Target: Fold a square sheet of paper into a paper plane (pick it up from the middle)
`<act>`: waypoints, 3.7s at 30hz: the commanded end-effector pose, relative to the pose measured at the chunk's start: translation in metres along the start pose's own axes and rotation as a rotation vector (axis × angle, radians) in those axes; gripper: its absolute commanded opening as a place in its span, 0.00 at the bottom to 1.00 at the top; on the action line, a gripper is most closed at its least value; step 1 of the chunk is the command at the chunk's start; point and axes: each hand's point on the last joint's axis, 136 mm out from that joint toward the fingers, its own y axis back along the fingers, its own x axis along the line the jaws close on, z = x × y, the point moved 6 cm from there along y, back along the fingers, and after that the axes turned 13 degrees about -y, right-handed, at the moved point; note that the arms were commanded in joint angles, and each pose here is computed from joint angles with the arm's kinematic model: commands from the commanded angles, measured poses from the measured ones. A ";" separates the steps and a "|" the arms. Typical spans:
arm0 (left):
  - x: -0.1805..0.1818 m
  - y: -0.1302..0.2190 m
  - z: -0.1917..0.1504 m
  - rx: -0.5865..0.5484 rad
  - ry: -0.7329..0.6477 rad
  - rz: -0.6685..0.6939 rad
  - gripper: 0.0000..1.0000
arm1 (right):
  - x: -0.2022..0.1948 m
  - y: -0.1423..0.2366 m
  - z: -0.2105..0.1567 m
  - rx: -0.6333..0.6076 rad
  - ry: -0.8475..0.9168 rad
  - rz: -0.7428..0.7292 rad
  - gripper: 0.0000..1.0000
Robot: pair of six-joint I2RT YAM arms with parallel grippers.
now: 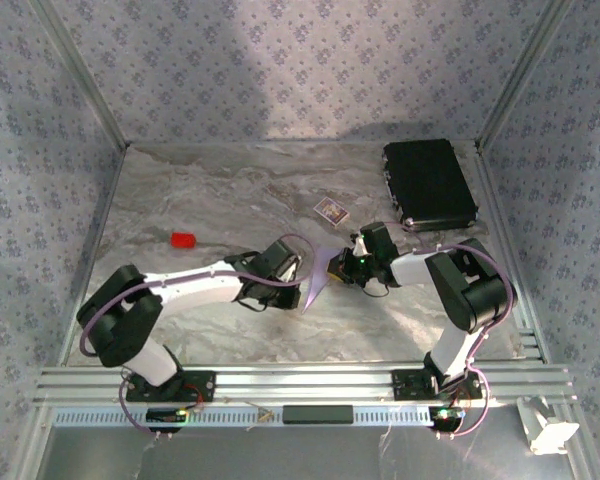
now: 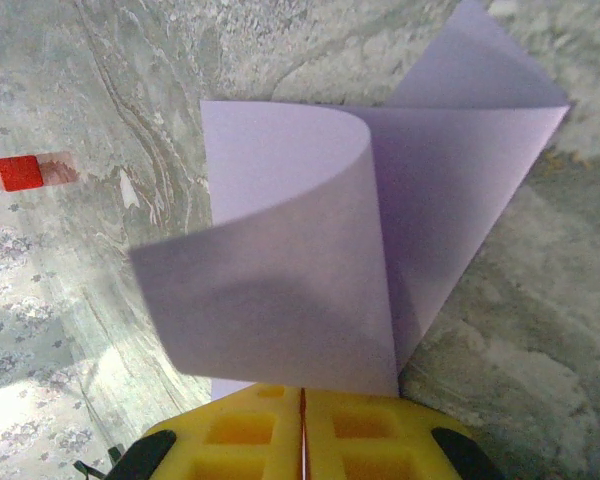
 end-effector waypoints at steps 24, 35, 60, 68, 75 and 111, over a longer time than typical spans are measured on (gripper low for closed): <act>-0.003 -0.057 0.045 -0.007 0.126 -0.328 0.08 | -0.029 -0.001 -0.002 -0.022 -0.067 -0.142 0.10; 0.026 -0.074 0.003 0.085 0.207 -0.190 0.05 | -0.012 0.004 0.000 -0.025 -0.030 -0.086 0.10; 0.024 -0.076 -0.002 0.098 0.193 -0.231 0.01 | -0.001 -0.013 -0.007 0.007 0.143 -0.173 0.08; 0.024 -0.077 -0.007 0.115 0.182 -0.234 0.00 | 0.000 -0.003 0.027 -0.022 0.120 -0.127 0.09; 0.026 -0.078 -0.014 0.126 0.187 -0.232 0.00 | -0.007 0.007 0.056 -0.068 0.057 -0.086 0.10; 0.027 -0.075 -0.011 0.098 0.188 -0.221 0.00 | 0.024 -0.007 -0.029 0.079 0.135 -0.024 0.07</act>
